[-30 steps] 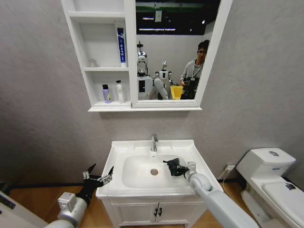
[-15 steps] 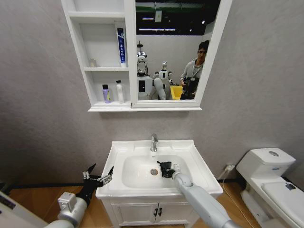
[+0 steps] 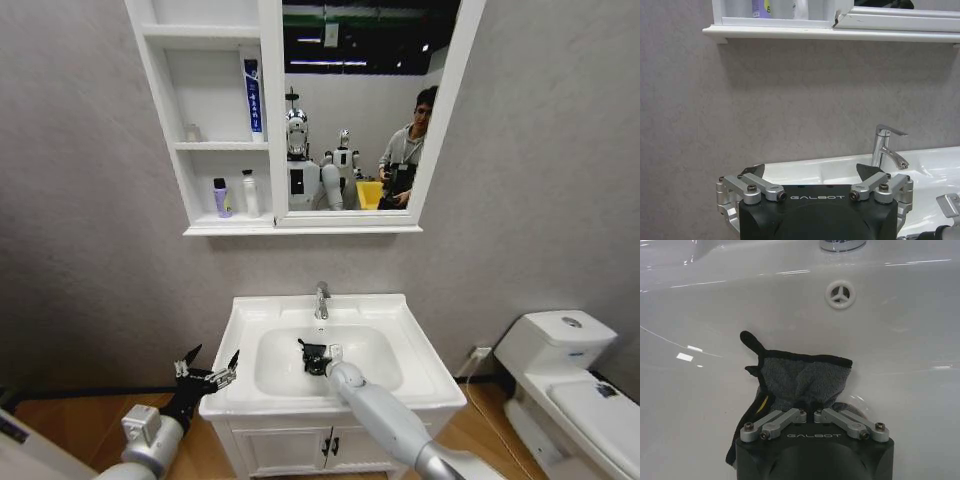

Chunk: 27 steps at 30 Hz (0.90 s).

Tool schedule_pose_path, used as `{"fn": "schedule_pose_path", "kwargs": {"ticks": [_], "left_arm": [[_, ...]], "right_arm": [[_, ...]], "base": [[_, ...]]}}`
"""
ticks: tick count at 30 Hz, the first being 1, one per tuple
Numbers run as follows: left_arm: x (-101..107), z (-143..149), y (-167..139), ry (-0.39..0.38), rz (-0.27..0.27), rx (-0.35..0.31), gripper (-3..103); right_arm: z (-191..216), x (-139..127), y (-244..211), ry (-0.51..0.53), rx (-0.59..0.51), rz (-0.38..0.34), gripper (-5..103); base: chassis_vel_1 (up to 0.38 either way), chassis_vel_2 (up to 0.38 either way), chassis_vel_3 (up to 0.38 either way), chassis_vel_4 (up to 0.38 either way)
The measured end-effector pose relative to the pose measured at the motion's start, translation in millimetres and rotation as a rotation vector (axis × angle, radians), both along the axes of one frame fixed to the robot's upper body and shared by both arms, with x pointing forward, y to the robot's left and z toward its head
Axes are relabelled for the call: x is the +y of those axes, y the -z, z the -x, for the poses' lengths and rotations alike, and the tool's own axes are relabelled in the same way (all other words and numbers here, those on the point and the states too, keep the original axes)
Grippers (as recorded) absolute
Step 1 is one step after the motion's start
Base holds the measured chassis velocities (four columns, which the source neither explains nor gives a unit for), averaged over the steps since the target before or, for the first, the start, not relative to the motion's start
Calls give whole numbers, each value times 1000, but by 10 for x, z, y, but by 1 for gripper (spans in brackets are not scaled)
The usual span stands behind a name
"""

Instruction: Move facial cleanser and shampoo from washbasin to cabinet, then wipe washbasin with towel.

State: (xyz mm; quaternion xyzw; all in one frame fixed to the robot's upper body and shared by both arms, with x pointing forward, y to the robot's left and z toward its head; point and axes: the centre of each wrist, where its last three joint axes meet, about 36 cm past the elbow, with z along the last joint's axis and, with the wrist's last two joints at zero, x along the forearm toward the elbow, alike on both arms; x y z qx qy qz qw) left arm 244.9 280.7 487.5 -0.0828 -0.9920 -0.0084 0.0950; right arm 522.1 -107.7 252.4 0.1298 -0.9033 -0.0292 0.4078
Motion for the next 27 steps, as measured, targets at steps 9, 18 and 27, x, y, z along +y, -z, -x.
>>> {"fn": "schedule_pose_path", "kwargs": {"ticks": [9,18,27], "left_arm": [[0,0,0,0,0,0,100],[0,0,0,0,0,0,100],[0,0,0,0,0,0,100]], "right_arm": [[197,-910,-15,93,3,38,2],[322,-886,-48,70,3,25,2],[156,15,-148,8,56,-85,2]], "base": [[0,0,0,0],[-7,-2,0,-4],[-7,-2,0,-4]]}}
